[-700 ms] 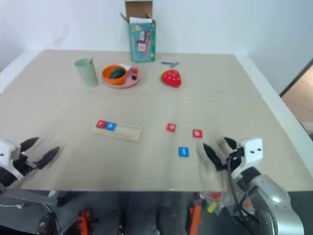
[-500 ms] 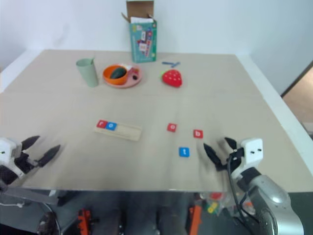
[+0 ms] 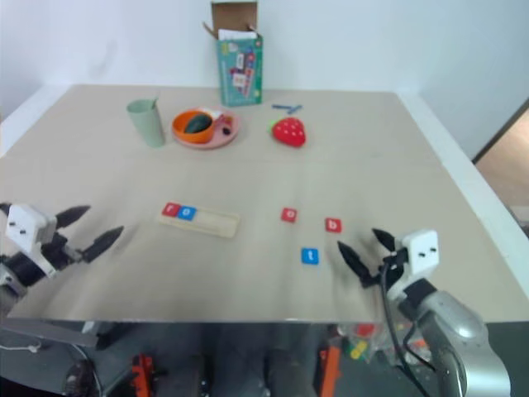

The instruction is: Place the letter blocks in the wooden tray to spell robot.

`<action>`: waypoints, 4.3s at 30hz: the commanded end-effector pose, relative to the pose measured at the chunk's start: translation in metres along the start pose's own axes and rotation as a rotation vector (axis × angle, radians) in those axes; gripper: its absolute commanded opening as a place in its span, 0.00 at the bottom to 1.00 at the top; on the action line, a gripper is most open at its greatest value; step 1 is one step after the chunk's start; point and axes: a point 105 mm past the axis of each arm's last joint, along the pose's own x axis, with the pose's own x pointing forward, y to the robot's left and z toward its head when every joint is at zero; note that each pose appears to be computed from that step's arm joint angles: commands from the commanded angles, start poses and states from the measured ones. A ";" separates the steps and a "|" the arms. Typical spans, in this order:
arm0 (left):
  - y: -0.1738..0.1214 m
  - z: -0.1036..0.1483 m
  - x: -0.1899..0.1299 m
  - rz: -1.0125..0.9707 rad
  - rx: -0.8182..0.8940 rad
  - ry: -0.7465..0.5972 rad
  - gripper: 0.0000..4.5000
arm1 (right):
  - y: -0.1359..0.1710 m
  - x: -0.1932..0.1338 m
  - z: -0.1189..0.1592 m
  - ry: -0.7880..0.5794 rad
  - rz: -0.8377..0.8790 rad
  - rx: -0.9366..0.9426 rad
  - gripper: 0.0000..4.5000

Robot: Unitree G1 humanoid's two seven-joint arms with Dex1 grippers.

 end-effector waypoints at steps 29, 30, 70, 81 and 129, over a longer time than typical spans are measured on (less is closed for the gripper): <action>-0.048 0.018 0.138 -1.000 0.364 0.210 1.00 | 0.094 0.054 0.041 -0.108 0.443 -0.043 0.99; -0.050 0.017 0.139 -1.007 0.371 0.212 1.00 | 0.096 0.054 0.041 -0.110 0.439 -0.044 0.99; -0.070 -0.014 0.140 -1.102 0.365 0.373 0.58 | 0.095 0.046 0.022 -0.108 0.345 -0.026 1.00; -0.069 -0.019 0.136 -1.125 0.434 0.413 0.10 | 0.094 0.049 0.021 -0.108 0.355 -0.028 1.00; -0.162 0.001 0.161 -0.968 0.347 0.503 0.10 | 0.101 0.064 0.020 -0.104 0.421 -0.033 1.00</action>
